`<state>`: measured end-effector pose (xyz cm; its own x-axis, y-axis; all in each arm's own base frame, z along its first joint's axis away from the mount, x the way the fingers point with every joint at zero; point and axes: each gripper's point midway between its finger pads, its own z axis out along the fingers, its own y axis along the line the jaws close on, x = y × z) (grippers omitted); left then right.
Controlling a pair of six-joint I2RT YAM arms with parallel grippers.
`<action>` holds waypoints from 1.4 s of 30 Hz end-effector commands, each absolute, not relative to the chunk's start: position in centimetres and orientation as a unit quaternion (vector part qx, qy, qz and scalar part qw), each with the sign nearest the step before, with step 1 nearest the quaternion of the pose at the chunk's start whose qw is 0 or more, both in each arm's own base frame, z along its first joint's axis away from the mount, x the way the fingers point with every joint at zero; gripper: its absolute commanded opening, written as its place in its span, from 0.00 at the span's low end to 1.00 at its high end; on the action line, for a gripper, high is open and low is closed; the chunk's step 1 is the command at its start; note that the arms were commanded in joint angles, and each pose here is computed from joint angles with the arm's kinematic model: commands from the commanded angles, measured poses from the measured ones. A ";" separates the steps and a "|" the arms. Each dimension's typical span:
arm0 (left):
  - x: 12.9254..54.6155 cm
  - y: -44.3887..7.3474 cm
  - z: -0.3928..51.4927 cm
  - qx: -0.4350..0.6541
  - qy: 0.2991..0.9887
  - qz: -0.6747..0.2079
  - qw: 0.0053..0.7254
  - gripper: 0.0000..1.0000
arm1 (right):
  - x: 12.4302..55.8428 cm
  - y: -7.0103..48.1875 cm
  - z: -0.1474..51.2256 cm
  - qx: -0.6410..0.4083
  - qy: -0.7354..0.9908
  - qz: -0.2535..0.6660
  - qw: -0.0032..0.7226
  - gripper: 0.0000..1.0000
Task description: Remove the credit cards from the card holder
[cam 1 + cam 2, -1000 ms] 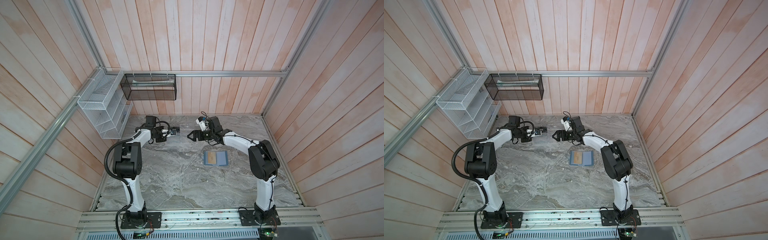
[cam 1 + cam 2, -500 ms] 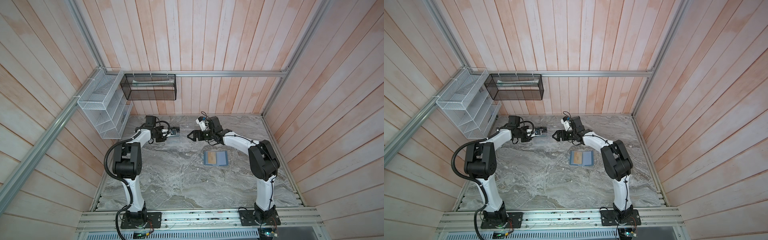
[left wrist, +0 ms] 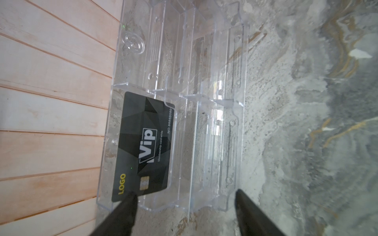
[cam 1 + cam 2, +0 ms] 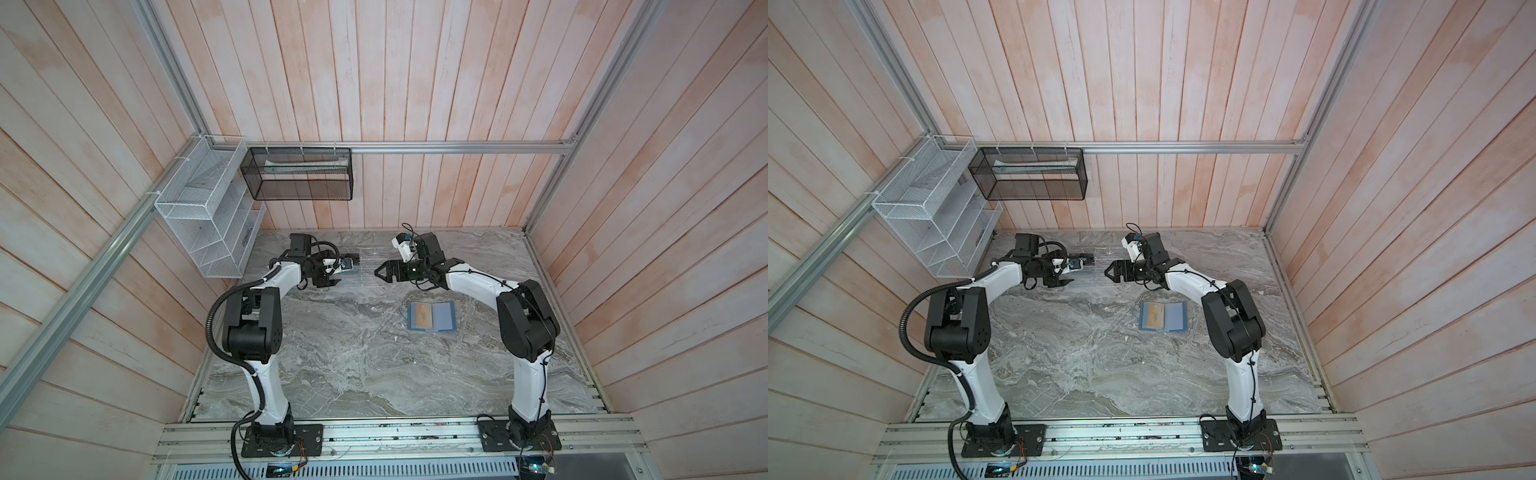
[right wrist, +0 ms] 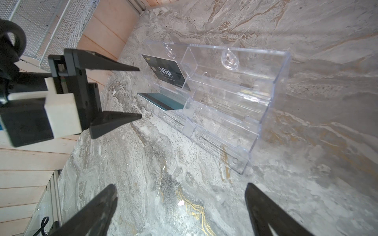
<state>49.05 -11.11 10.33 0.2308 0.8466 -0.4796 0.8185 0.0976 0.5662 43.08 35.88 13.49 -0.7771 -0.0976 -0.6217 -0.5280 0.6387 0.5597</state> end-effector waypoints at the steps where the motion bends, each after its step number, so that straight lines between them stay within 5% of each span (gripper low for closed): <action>1: 48.7 -11.7 13.5 0.660 0.606 0.024 0.443 1.00 | 42.4 36.1 13.4 -0.184 0.861 0.388 0.273 0.98; 13: 49.2 -11.3 21.9 0.404 0.741 -0.050 0.534 1.00 | 41.5 35.8 13.7 -0.182 0.861 0.386 0.278 0.98; 22: 47.3 -11.4 21.6 0.088 0.853 -0.217 0.466 1.00 | 41.0 34.9 14.8 -0.177 0.862 0.374 0.294 0.98; 30: 43.4 -12.6 17.3 -0.103 0.838 -0.377 0.382 1.00 | 40.2 34.1 15.7 -0.180 0.860 0.370 0.301 0.98; 42: 45.7 -14.5 14.9 -0.188 0.813 -0.439 0.332 1.00 | 40.2 34.2 15.9 -0.178 0.860 0.372 0.301 0.98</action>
<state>44.19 -14.10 13.61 -0.7363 -0.5444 -0.4020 -0.0094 0.6022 -0.7983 40.13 34.16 15.27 -0.7684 -0.0810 -0.6349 -0.5210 0.6553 0.5469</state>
